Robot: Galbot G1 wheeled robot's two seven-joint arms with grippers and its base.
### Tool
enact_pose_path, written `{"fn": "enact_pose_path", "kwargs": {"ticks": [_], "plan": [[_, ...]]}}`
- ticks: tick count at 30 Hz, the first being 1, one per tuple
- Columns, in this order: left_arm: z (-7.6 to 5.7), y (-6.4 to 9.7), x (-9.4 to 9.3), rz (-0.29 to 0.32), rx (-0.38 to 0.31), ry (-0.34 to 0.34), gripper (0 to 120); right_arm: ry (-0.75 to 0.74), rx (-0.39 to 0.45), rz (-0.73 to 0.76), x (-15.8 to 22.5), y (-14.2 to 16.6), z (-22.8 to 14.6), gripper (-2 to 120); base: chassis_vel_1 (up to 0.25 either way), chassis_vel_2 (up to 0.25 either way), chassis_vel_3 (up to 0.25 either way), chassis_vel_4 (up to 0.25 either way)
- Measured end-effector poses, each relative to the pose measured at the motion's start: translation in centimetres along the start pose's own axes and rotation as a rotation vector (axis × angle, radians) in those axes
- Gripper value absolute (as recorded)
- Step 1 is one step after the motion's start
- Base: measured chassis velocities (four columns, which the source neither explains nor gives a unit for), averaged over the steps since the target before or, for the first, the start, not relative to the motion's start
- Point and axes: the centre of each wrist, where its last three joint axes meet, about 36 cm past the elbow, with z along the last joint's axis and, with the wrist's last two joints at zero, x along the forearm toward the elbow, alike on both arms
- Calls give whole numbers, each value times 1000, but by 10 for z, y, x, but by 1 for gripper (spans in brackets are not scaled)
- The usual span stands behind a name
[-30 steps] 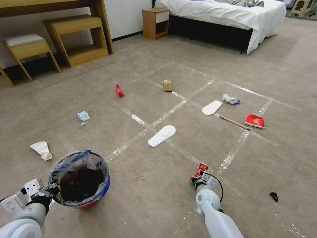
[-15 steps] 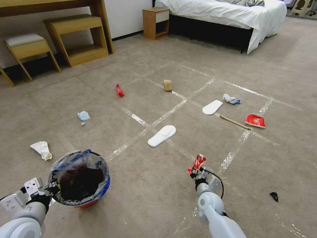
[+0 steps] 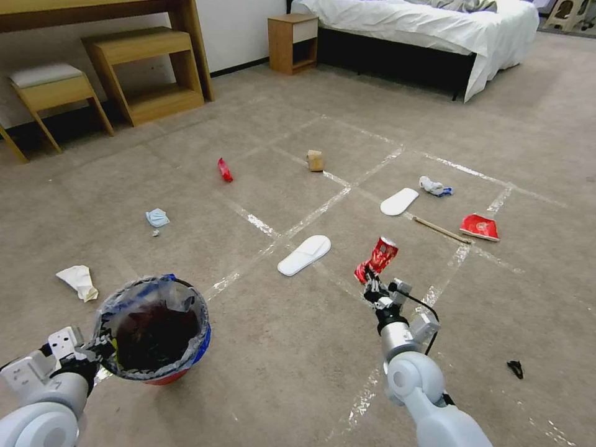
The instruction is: Pick up the trash bin and place the garbage on the floor into it.
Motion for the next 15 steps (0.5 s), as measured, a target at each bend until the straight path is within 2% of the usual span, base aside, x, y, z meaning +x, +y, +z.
{"fn": "enact_pose_path", "kwargs": {"ticks": [2,4,6,8,10,15], "plan": [[-1,-3,0,7,-5,1,1,-43,29,-69,7,2,-17,3,0,0,0,0],[-1,-3,0,9,-7,1,1,-47,35,-78,8,2,-18,3,0,0,0,0],[-4,-8,3,27,-22,2,1,-86,103,-175,17,0,-43,3,0,0,0,0],[-4,-8,3,28,-24,2,1,-92,113,-194,18,1,-48,3,0,0,0,0],[-7,-11,5,41,-38,4,1,-126,154,-311,28,12,-73,3,0,0,0,0],[-9,-16,7,56,-39,22,1,-158,183,-459,38,30,-89,3,0,0,0,0]]}}
